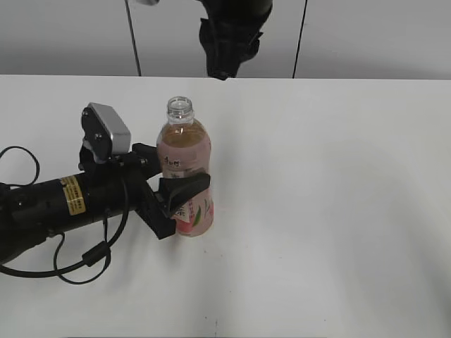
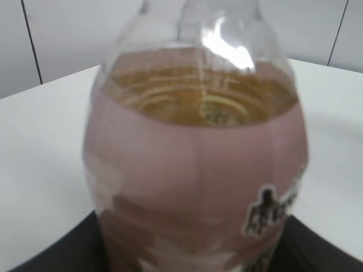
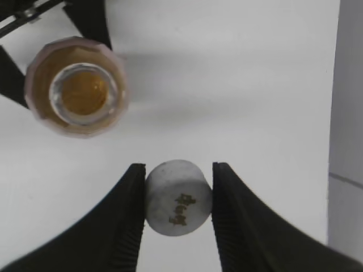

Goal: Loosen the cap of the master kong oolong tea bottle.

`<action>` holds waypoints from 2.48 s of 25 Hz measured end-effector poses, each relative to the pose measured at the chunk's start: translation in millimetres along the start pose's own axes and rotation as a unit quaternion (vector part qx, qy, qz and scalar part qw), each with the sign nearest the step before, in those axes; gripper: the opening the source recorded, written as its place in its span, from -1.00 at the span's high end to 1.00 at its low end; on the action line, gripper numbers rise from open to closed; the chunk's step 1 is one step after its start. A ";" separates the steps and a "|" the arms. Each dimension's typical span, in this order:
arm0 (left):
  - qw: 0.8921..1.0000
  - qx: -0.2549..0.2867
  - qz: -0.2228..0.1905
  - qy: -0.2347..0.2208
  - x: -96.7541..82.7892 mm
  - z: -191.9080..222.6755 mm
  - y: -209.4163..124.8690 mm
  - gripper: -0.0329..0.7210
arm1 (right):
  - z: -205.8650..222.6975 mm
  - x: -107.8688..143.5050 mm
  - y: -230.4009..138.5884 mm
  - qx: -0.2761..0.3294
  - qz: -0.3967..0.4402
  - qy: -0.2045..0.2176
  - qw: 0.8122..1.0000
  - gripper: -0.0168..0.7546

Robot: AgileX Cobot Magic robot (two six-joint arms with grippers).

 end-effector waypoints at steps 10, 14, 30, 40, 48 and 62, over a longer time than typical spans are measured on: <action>1.000 -0.001 -0.001 0.002 0.5 0.0 0.2 -0.11 | 1.0 -30.9 -63.2 0.034 0.424 -0.036 0.904 0.25; 1.000 -0.001 -0.001 0.003 0.8 0.0 0.3 -0.11 | 3.5 -40.1 -108.4 0.057 0.511 -0.047 0.857 0.25; 1.000 -0.002 -0.002 0.005 1.4 0.0 0.4 -0.11 | 112.0 119.8 -252.8 0.241 0.619 0.119 0.738 0.25; 1.000 -0.002 -0.003 0.006 1.6 0.0 0.5 -0.11 | 130.0 128.6 -253.1 0.217 0.631 0.108 0.737 0.06; 1.000 -0.002 -0.003 0.006 1.6 0.0 0.5 -0.11 | 132.1 127.1 -252.3 0.210 0.634 0.105 0.736 -0.38; 1.000 -0.011 -0.012 0.024 6.8 -0.3 3.0 -0.44 | 132.6 127.2 -249.3 0.203 0.642 0.110 0.731 -0.46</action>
Point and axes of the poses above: a point on each arm's last joint axis where the gripper is mounted, z pointing out along that axis toward the gripper, x along the wrist's bending axis when the last joint is at zero, y = z × x, the point moved 5 cm from there along z, pointing out along that axis toward the gripper, and after that the axes turned 9 degrees about -z, right-handed, at the moved point
